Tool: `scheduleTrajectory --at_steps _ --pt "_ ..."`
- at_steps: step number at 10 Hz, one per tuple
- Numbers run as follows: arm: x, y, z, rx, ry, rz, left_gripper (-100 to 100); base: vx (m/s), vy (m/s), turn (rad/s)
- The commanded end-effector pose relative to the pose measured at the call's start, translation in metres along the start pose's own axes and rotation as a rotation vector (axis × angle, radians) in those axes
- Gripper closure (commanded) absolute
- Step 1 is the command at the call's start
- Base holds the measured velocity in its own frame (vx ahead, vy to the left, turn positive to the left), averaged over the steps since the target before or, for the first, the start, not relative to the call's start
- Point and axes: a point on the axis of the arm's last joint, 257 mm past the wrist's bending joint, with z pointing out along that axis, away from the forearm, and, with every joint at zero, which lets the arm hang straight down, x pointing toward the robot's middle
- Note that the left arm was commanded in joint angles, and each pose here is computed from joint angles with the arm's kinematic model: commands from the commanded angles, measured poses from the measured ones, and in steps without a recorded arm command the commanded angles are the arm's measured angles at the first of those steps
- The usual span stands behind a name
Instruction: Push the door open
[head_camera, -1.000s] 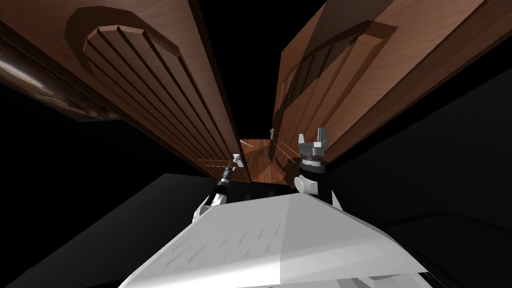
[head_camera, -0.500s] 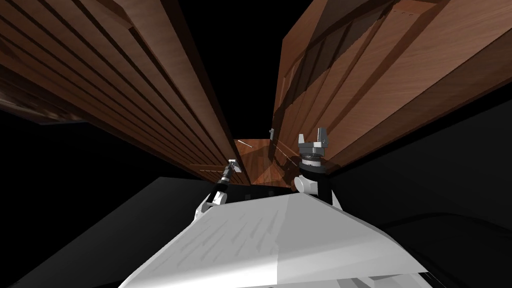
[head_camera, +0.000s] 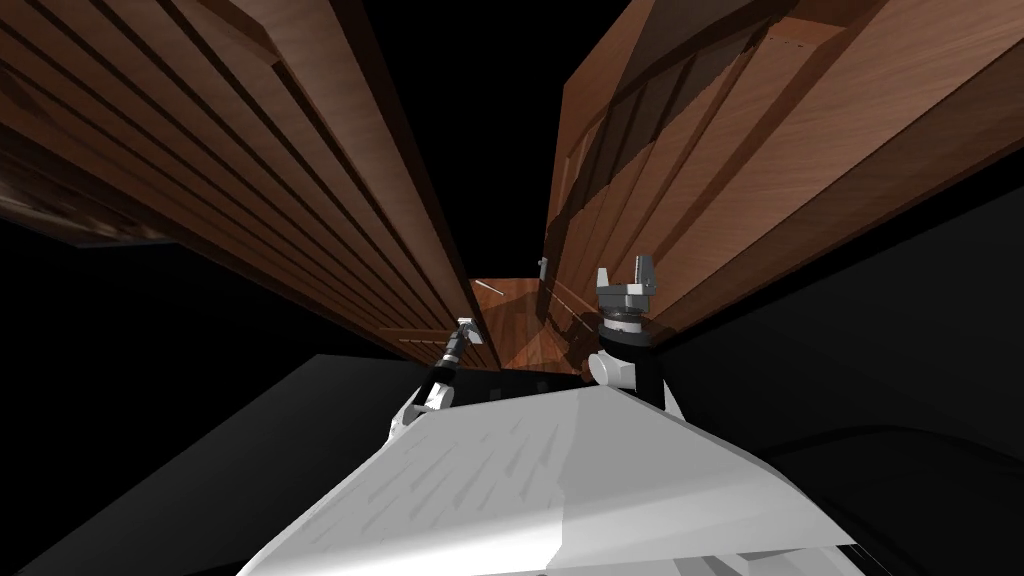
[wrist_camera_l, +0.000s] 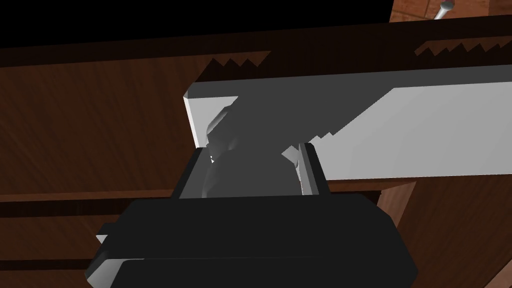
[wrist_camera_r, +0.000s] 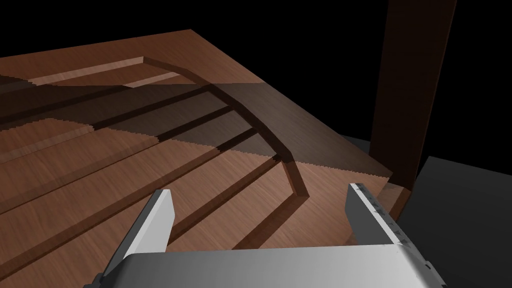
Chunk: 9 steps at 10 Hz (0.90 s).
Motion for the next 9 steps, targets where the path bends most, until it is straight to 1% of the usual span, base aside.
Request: scheduleTrajectory --at_steps 1,2,3,4,5,7,9 --pt "-0.006 -0.003 0.0099 0.011 -0.025 0.013 100 0.098 -0.048 0.097" --pt "-0.008 -0.003 0.0124 0.014 -0.031 0.016 100 0.139 -0.073 0.08" --pt "-0.011 -0.004 0.0176 0.019 -0.045 0.022 100 0.148 -0.055 0.063" --pt "-0.013 -0.005 0.0206 0.022 -0.053 0.026 100 0.127 -0.049 0.033" --pt "-0.016 -0.006 0.0268 0.027 -0.069 0.032 100 0.137 -0.059 0.061" --pt "-0.02 -0.008 0.0334 0.033 -0.088 0.038 100 0.153 -0.021 0.047" --pt "-0.023 -0.009 0.0403 0.037 -0.107 0.043 100 0.101 -0.037 0.058"
